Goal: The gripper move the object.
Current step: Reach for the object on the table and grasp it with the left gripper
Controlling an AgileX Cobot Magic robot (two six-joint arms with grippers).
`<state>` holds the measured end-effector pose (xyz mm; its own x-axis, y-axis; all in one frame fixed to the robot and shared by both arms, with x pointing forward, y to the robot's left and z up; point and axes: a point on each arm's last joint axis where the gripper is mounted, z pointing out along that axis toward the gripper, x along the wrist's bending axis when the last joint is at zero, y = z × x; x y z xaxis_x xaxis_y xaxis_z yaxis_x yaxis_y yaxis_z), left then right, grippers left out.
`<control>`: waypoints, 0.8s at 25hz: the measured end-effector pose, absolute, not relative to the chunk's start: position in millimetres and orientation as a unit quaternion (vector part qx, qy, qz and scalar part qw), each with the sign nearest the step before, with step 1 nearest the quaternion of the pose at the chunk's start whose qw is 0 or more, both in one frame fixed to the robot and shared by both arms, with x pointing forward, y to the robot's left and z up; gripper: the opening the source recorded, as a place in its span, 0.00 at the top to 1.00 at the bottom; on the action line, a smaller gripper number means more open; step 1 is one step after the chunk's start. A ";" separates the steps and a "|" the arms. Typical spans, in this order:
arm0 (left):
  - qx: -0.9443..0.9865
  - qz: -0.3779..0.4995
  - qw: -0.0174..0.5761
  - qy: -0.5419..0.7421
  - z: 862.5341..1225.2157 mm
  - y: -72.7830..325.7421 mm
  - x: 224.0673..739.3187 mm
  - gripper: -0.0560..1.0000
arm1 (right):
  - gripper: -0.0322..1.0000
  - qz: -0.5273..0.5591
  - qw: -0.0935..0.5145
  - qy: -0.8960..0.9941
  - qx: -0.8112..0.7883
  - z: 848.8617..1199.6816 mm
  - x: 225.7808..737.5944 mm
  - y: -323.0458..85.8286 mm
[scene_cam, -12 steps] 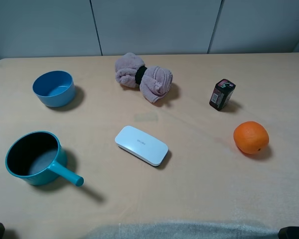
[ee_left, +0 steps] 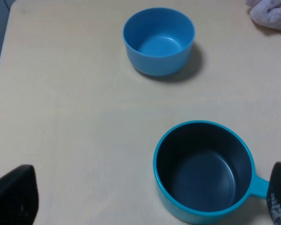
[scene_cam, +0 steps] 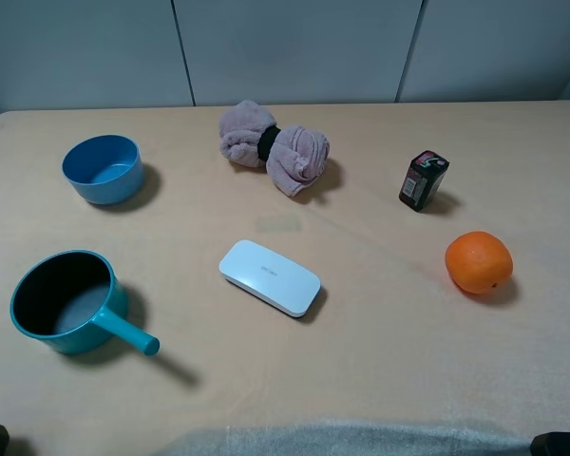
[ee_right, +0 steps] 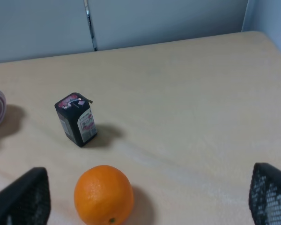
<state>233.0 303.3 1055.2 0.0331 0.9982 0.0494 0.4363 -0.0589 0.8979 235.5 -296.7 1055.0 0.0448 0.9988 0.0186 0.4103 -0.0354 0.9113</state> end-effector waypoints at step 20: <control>0.619 0.383 0.367 0.579 1055.2 303.3 233.0 0.01 | 0.32 0.381 0.387 0.577 0.611 1055.0 235.5 -296.7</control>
